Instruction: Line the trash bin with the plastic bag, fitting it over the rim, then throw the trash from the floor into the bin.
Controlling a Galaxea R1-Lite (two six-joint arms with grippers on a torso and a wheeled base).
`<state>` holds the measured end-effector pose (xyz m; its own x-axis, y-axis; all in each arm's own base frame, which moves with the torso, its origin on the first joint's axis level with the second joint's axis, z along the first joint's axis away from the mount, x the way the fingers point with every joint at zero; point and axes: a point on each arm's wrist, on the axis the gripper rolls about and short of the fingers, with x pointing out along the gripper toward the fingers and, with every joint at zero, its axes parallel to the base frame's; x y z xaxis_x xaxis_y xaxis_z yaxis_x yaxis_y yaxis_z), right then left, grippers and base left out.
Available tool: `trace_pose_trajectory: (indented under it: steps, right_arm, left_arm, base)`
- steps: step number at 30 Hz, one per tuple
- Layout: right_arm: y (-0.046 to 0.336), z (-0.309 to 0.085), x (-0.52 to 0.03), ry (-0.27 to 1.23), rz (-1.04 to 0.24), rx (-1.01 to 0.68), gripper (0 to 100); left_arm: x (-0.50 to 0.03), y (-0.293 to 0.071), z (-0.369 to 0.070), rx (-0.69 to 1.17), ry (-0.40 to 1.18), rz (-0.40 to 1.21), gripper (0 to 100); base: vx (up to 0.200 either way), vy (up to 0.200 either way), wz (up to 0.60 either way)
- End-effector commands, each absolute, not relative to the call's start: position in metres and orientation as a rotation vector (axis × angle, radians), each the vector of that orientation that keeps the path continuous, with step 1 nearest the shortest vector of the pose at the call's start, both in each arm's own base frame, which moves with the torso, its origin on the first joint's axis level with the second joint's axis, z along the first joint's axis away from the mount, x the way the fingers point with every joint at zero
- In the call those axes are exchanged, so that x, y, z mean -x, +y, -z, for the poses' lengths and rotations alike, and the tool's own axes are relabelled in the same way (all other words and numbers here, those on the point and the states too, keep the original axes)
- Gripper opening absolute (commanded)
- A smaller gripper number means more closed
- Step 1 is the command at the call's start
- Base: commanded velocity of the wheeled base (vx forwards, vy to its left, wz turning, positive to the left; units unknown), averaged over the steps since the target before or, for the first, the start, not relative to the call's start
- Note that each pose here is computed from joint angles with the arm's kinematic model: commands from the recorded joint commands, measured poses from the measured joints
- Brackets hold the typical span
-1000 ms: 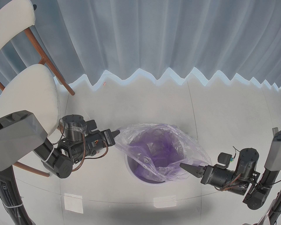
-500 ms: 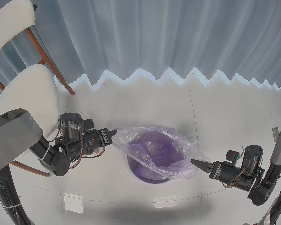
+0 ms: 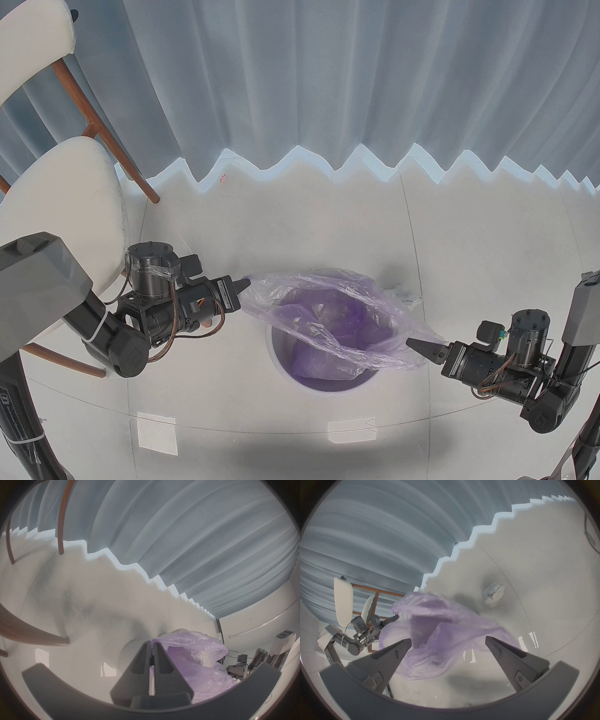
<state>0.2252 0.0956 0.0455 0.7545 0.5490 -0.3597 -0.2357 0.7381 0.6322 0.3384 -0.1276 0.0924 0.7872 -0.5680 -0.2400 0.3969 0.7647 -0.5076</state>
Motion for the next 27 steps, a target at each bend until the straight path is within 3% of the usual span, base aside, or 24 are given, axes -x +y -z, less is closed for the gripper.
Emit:
trace_pose_trajectory:
  steps: [1, 4, 14, 22, 27]
  right_arm:
    - [0.107, -0.049, -0.212, 0.587, -0.517, -0.581, 100]
    - [0.12, -0.053, -0.191, 0.618, -0.597, -0.557, 100]
    - [0.153, -0.029, -0.172, 0.735, -0.593, -0.51, 100]
    - [0.16, -0.037, -0.19, 0.625, -0.52, -0.565, 100]
    - [0.158, -0.049, -0.191, 0.563, -0.542, -0.595, 100]
  left_arm:
    - [-0.338, -0.128, -0.093, 0.455, 0.395, 0.542, 0]
    - [-0.338, -0.127, -0.094, 0.455, 0.392, 0.541, 0]
    - [-0.337, -0.126, -0.091, 0.453, 0.409, 0.535, 0]
    - [-0.335, -0.127, -0.091, 0.45, 0.413, 0.54, 0]
    - [-0.333, -0.128, -0.089, 0.447, 0.42, 0.54, 0]
  base:
    - [0.0, 0.0, 0.0]
    - [0.0, 0.0, 0.0]
    - [0.0, 0.0, 0.0]
    - [0.0, 0.0, 0.0]
    - [0.0, 0.0, 0.0]
